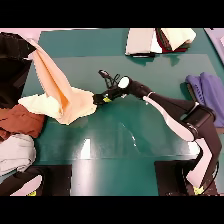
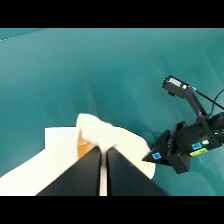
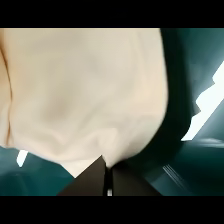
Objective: Fold the shirts.
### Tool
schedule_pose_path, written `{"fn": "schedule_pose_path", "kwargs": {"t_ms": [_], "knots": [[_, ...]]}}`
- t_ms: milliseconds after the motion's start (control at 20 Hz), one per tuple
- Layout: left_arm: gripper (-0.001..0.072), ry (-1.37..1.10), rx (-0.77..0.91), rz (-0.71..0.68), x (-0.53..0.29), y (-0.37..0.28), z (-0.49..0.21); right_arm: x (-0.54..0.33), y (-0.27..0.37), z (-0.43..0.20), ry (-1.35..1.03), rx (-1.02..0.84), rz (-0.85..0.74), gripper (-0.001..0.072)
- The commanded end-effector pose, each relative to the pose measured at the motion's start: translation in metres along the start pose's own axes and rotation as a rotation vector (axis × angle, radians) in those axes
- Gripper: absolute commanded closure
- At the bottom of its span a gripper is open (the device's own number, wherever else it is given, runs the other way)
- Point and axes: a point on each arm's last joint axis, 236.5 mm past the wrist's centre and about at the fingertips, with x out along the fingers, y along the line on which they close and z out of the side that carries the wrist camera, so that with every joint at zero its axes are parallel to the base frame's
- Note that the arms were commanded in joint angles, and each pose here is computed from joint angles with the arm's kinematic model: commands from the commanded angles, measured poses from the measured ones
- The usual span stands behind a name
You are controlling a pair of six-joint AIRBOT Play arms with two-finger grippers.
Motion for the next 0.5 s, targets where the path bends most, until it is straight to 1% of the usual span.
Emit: {"fn": "schedule_pose_path", "kwargs": {"t_ms": [0, 100, 250, 350, 450], "knots": [[0.0684, -0.023, 0.008, 0.009, -0.006, 0.001, 0.006, -0.008, 0.017, 0.038, -0.09, -0.093, 0.002, 0.0695], [0.0684, -0.106, 0.037, 0.046, -0.03, 0.002, 0.028, -0.056, 0.025, 0.072, -0.163, -0.207, -0.054, 0.0696], [0.0684, -0.31, 0.096, 0.092, -0.104, -0.008, 0.08, -0.181, 0.044, 0.126, -0.332, -0.37, -0.181, 0.0695], [0.0684, -0.446, 0.13, 0.102, -0.16, -0.022, 0.104, -0.278, 0.07, 0.137, -0.434, -0.431, -0.227, 0.0695], [0.0684, -0.546, 0.154, 0.108, -0.205, -0.035, 0.114, -0.366, 0.098, 0.128, -0.516, -0.48, -0.268, 0.0695]]}}
